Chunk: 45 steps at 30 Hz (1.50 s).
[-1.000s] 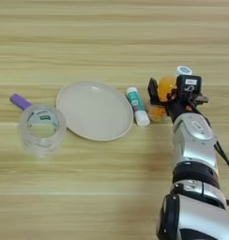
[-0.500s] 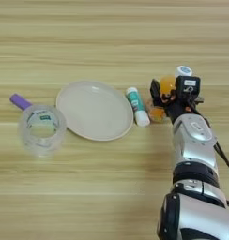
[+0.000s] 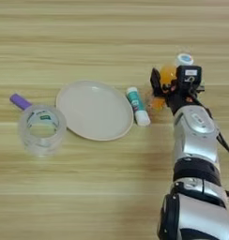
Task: Move the objects on the table
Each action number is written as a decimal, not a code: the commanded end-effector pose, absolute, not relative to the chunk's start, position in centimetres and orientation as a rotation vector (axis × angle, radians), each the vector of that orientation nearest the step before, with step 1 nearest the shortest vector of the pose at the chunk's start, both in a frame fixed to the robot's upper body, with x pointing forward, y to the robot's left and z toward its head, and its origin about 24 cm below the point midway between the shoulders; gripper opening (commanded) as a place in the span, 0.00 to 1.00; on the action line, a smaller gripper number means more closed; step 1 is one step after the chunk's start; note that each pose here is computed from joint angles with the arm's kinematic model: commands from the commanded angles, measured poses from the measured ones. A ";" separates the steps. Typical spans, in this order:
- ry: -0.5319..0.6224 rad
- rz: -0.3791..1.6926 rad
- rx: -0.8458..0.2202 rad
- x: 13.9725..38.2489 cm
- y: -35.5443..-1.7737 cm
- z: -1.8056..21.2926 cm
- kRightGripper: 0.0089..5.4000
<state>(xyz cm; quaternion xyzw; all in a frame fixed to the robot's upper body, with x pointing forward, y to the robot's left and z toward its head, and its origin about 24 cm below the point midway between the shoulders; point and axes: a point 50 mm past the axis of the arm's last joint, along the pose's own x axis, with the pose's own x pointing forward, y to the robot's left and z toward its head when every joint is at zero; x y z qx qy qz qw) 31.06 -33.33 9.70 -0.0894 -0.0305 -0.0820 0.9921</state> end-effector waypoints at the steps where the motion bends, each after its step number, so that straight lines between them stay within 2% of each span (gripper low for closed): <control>1: -0.298 -0.155 -0.282 32.3 -33.2 17.2 0.65; 5: -0.352 -0.081 -0.287 32.2 -31.2 18.4 0.65; 13: -0.358 0.093 -0.259 31.4 -26.9 18.4 0.65; 18: -0.314 0.178 -0.235 31.3 -24.7 17.3 0.65; 24: -0.224 0.267 -0.197 31.1 -22.9 14.8 0.65; 32: -0.134 0.304 -0.182 31.3 -22.0 12.3 0.65; 45: -0.089 0.307 -0.173 31.7 -21.9 10.9 0.65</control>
